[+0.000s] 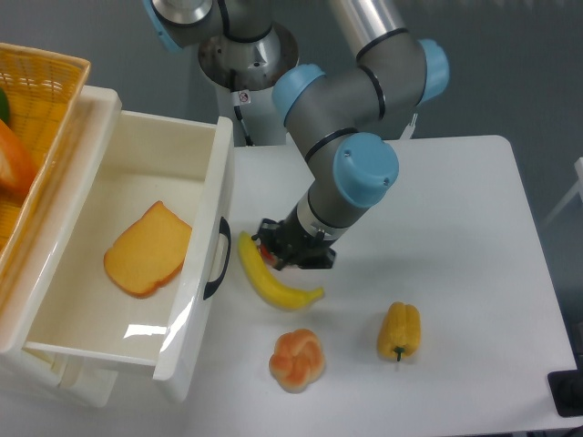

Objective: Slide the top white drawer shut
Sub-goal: 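Bring the gripper against the drawer front beside its black handle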

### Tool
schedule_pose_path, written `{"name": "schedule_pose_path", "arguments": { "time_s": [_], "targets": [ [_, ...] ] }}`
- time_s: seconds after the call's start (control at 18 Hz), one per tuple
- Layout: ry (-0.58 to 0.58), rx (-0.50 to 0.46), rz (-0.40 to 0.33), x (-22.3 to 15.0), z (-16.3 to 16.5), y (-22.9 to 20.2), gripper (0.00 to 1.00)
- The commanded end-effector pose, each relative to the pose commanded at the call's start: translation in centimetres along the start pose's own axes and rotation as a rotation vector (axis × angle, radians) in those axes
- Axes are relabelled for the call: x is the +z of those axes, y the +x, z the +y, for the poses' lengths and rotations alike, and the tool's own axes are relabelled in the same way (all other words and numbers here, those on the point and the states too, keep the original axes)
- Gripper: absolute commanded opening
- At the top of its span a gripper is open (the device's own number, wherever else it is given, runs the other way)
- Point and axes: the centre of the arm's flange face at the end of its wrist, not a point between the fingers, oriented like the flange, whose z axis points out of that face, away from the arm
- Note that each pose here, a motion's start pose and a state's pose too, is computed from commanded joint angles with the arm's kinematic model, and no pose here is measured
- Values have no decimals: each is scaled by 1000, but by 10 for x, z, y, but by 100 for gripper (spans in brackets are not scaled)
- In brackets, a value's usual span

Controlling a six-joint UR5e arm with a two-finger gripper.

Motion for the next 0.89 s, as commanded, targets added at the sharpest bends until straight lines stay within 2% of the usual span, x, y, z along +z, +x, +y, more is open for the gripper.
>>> {"name": "schedule_pose_path", "arguments": {
  "time_s": [0.28, 0.89],
  "targets": [
    [20, -15, 37, 4, -3, 6, 0],
    [31, -11, 56, -11, -1, 32, 0]
  ]
}}
